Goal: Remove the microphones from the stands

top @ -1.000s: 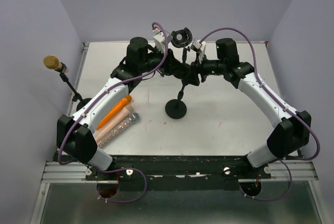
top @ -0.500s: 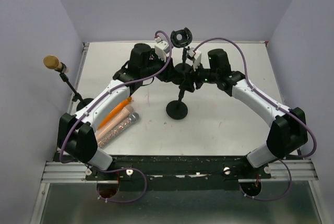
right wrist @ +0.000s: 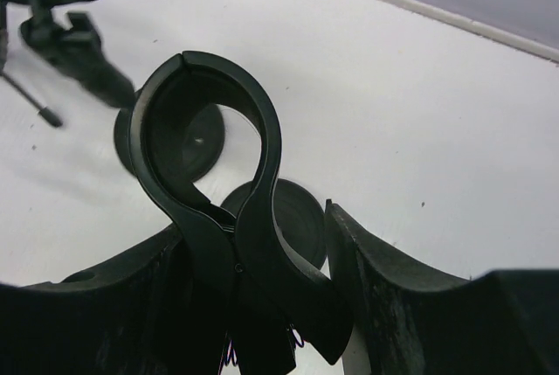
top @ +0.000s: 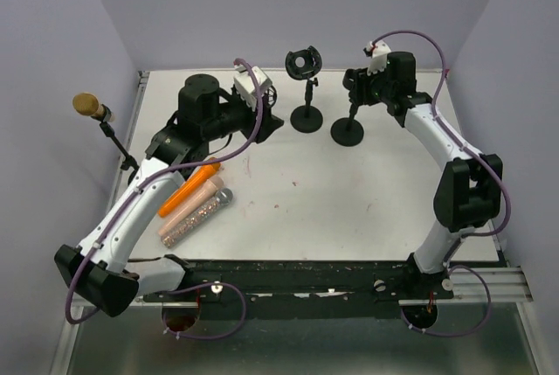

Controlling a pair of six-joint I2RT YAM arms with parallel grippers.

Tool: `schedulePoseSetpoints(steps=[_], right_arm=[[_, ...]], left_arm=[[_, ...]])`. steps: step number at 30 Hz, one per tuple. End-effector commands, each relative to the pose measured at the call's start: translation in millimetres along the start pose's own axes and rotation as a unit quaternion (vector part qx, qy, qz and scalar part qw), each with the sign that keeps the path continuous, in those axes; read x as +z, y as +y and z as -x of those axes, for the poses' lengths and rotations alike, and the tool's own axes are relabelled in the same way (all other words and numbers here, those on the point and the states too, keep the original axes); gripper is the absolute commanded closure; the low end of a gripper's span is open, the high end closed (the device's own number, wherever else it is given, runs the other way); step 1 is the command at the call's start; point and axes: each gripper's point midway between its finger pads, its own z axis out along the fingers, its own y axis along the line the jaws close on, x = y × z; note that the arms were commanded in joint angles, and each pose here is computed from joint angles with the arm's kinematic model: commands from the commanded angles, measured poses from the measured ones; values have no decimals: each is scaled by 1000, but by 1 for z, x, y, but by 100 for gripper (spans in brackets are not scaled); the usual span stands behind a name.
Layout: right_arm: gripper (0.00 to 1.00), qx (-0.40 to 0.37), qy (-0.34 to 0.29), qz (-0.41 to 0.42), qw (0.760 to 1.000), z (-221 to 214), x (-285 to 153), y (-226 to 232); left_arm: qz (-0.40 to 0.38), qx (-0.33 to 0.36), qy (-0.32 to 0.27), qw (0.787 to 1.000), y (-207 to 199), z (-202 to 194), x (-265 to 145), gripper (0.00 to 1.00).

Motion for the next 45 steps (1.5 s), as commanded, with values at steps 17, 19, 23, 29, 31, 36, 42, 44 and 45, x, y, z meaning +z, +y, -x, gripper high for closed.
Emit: schedulePoseSetpoints(steps=[17, 19, 23, 29, 31, 36, 42, 44, 45], right_arm=[[0, 94, -94, 11, 991, 95, -33, -28], [0, 100, -100, 12, 990, 99, -42, -24], [0, 104, -96, 24, 990, 93, -49, -17], [0, 114, -92, 36, 988, 90, -47, -12], [0, 121, -94, 47, 987, 90, -46, -9], [1, 139, -92, 80, 983, 92, -42, 2], [0, 148, -96, 105, 979, 99, -43, 10], [0, 149, -98, 105, 978, 101, -42, 9], [0, 149, -100, 106, 978, 103, -43, 10]], left_arm=[[496, 37, -30, 867, 131, 38, -250, 4], [530, 33, -42, 847, 136, 45, -274, 4], [588, 5, -57, 807, 143, 43, -312, 4], [646, -34, -45, 761, 149, 10, -343, 6], [673, -42, -39, 737, 154, -2, -355, 6], [702, -15, -16, 712, 174, -20, -365, 10], [708, -15, 10, 706, 202, -36, -360, 14], [694, -17, 13, 720, 207, -48, -350, 17], [690, -21, 18, 723, 211, -56, -346, 18]])
